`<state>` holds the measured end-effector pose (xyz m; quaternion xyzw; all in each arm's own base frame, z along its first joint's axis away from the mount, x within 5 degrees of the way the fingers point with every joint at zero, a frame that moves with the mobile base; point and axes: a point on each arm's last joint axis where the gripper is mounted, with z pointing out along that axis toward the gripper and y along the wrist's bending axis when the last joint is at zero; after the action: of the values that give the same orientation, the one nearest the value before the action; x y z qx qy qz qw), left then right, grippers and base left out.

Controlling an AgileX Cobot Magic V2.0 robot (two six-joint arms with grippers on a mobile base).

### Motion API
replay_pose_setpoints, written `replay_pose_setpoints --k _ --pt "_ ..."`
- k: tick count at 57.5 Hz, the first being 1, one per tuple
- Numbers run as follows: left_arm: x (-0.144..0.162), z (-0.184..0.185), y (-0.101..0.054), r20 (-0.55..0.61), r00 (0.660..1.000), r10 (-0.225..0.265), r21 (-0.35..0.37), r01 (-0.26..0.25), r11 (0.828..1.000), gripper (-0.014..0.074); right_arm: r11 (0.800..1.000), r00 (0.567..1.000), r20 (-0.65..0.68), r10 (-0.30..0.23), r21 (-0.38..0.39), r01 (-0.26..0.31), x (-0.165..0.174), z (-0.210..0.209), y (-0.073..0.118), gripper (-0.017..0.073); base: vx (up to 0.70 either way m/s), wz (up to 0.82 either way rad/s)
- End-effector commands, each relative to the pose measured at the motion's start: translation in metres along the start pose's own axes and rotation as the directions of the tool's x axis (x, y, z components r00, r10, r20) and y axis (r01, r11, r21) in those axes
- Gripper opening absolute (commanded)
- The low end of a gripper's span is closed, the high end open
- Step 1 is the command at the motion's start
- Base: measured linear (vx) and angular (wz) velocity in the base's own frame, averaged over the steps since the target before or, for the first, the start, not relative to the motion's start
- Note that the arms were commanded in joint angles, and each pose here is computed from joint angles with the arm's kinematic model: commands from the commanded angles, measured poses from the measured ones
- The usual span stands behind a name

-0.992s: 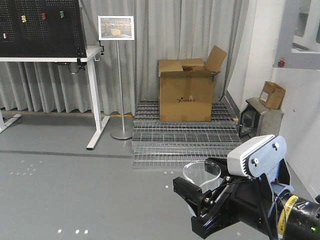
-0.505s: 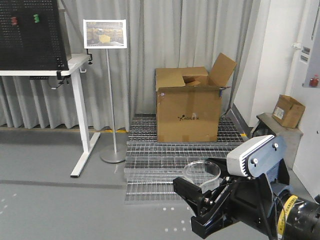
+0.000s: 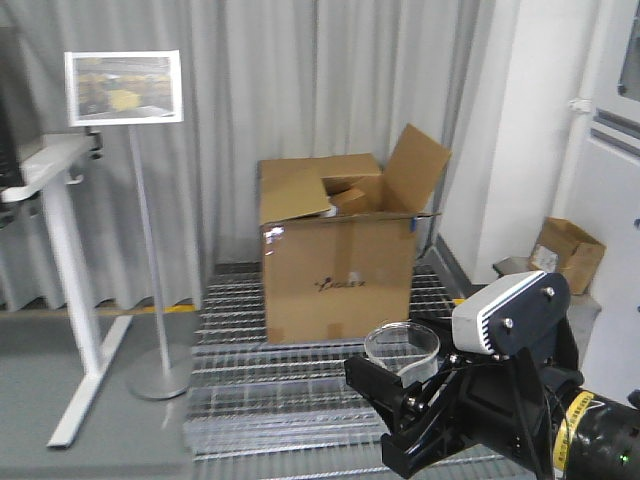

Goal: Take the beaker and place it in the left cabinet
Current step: 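Drive the base to the white cabinet holding the beaker in the right gripper, then approach the blue tray on the cabinet shelf with the held beaker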

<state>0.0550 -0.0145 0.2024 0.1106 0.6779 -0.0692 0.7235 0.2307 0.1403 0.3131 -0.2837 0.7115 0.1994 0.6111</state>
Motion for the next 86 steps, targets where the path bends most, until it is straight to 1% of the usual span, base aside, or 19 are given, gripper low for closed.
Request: replay_pose_setpoints --k 1,17,38,59,86 --pt "-0.0031 -0.0013 0.0003 0.085 0.996 -0.012 -0.004 0.012 1.0 0.0001 1.0 0.995 0.097 -0.002 -0.024 0.004 -0.0197 -0.0054 0.0015 -0.0004 0.61 -0.36" --pt "-0.0031 -0.0013 0.0003 0.085 0.996 -0.012 -0.004 0.012 1.0 0.0001 1.0 0.995 0.097 -0.002 -0.024 0.004 -0.0197 -0.0054 0.0015 -0.0004 0.57 -0.52" --pt "-0.0031 -0.0013 0.0003 0.085 0.996 -0.012 -0.004 0.012 1.0 0.0001 1.0 0.995 0.097 -0.002 -0.024 0.004 -0.0197 -0.0054 0.0015 -0.0004 0.47 -0.82" --pt "-0.0031 -0.0013 0.0003 0.085 0.996 -0.012 -0.004 0.012 1.0 0.0001 1.0 0.995 0.097 -0.002 -0.024 0.004 -0.0197 -0.0054 0.0015 -0.0004 0.35 -0.78" --pt "-0.0031 -0.0013 0.0003 0.085 0.996 -0.012 -0.004 0.012 1.0 0.0001 1.0 0.995 0.097 -0.002 -0.024 0.004 -0.0197 -0.0054 0.0015 -0.0004 0.29 -0.61"
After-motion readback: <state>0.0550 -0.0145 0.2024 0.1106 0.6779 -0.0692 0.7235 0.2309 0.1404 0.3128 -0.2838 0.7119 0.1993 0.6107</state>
